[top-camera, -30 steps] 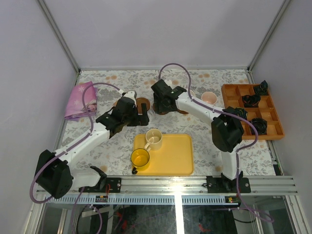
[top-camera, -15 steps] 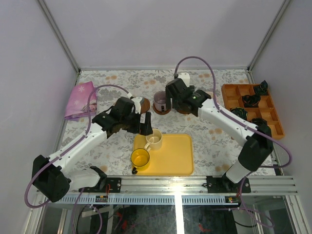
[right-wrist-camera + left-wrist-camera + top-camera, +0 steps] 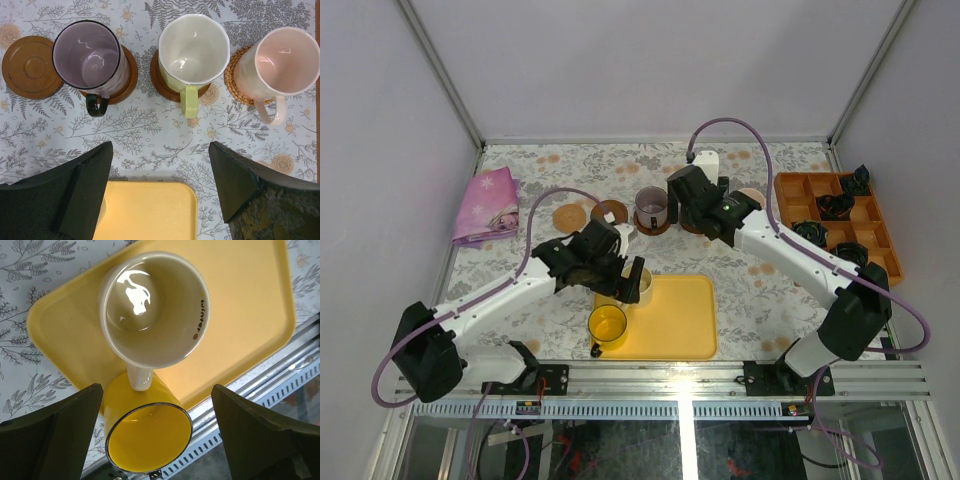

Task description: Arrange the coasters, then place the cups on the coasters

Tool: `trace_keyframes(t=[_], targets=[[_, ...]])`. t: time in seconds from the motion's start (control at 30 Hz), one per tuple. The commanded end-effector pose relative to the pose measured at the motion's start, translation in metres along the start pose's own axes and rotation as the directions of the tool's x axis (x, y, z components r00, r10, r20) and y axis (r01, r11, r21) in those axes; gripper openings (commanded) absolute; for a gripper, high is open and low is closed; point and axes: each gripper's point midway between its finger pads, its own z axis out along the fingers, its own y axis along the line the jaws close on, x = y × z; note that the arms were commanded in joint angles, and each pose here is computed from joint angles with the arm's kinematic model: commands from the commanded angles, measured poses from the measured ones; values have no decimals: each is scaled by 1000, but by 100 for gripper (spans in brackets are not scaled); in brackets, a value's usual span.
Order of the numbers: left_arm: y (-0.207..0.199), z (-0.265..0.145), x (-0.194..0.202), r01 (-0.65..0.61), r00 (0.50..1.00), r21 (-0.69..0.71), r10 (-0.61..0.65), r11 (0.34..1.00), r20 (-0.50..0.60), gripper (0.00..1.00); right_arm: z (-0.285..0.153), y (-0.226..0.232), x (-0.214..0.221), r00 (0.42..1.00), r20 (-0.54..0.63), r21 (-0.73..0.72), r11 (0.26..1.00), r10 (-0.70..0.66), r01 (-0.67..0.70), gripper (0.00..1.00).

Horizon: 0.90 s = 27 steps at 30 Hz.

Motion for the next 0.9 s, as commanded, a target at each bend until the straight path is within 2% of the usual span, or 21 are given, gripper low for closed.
trace_keyframes(t=[0.0,0.3,0.53,0.7,0.87], targets=[[4,15,7,6,1000,-53,-6,999,-12,86,-4,-1,-11,998,51,11,999,37,-38,85],[12,33,1,-8,1000,-112,11,994,27,72,-1,-1,-2,999,31,9,999,34,-34,85],[20,45,3,-8,999,-140,13,990,35,48,3,-2,5,999,14,16,999,29,-29,85],[23,52,10,2,999,-140,3,990,37,39,3,-3,9,1000,5,19,999,27,-27,85],[29,58,15,15,999,-156,-9,988,39,20,4,-3,10,1000,3,18,1000,26,-26,85]])
